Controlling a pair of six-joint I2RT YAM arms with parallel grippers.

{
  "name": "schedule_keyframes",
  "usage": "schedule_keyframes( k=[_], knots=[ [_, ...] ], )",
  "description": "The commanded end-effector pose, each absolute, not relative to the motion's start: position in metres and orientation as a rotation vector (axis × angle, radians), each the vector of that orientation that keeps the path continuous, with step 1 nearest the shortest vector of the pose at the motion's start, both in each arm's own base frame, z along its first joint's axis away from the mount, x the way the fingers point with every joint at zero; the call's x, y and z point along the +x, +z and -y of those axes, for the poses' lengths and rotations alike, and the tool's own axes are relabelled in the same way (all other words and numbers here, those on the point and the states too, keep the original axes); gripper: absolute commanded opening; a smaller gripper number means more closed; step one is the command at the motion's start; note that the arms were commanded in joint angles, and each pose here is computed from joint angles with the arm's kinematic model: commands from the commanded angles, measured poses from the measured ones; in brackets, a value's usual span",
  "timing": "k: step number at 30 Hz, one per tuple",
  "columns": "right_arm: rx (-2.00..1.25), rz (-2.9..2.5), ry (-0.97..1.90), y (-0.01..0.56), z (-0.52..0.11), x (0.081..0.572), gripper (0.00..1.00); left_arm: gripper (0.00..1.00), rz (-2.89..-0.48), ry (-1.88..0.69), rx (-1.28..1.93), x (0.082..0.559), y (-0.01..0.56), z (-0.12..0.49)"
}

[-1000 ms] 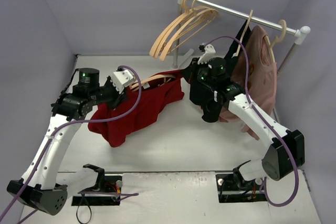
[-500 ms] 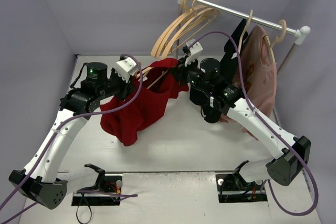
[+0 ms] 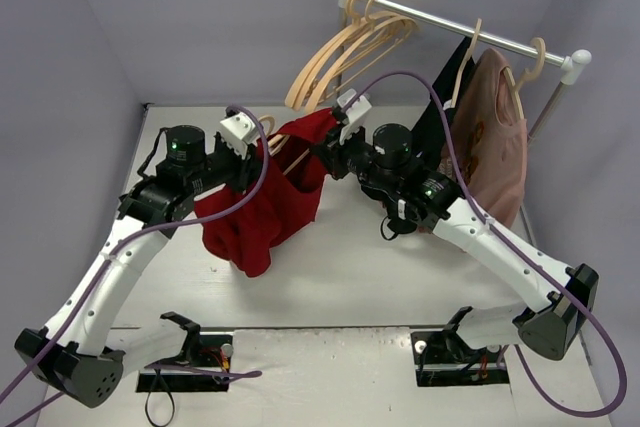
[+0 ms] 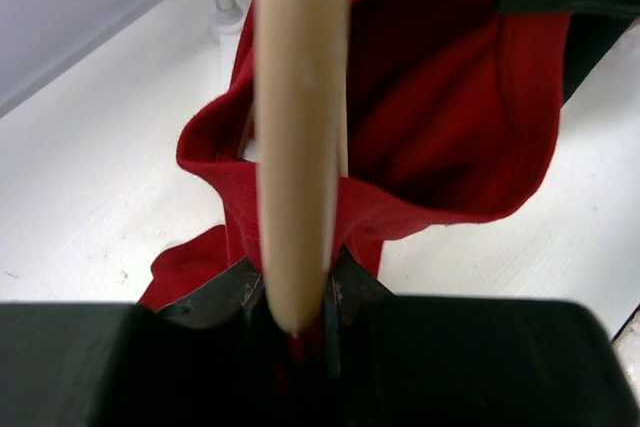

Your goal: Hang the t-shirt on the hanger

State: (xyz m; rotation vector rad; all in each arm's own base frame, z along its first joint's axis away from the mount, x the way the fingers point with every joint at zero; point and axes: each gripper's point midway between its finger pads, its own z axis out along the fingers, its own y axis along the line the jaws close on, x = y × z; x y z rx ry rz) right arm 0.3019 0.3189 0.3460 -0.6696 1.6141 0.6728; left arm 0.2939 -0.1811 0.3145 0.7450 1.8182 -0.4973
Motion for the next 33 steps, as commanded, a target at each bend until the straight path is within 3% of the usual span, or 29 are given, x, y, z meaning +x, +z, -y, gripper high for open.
schedule_keyframes(
  k=[1, 11, 19, 22, 23, 26, 33],
  knots=[
    [-0.643, -1.544, 0.672, 0.364, -0.319, 0.295, 0.00, 0.00, -1.596, -0.529, 0.693, 0.294, 0.369, 0.188],
    [-0.697, -1.608, 0.742, 0.336, -0.366, 0.255, 0.00, 0.00, -1.633, -0.444, 0.595, 0.291, 0.357, 0.166],
    [-0.612, -1.636, 0.677, 0.336, -0.376, 0.265, 0.02, 0.00, -1.609, -0.462, 0.710, 0.275, 0.348, 0.171],
    [-0.631, -1.618, 0.658, 0.339, -0.372, 0.266, 0.14, 0.00, -1.596, -0.469, 0.808, 0.265, 0.342, 0.175],
    [-0.637, -1.603, 0.653, 0.344, -0.368, 0.266, 0.24, 0.00, -1.591, -0.472, 0.828, 0.263, 0.342, 0.176],
    [-0.655, -1.578, 0.619, 0.352, -0.352, 0.266, 0.39, 0.00, -1.585, -0.479, 0.898, 0.256, 0.333, 0.178],
    [-0.739, -1.498, 0.640, 0.385, -0.313, 0.268, 0.53, 0.00, -1.585, -0.524, 0.984, 0.255, 0.319, 0.183]
  ],
)
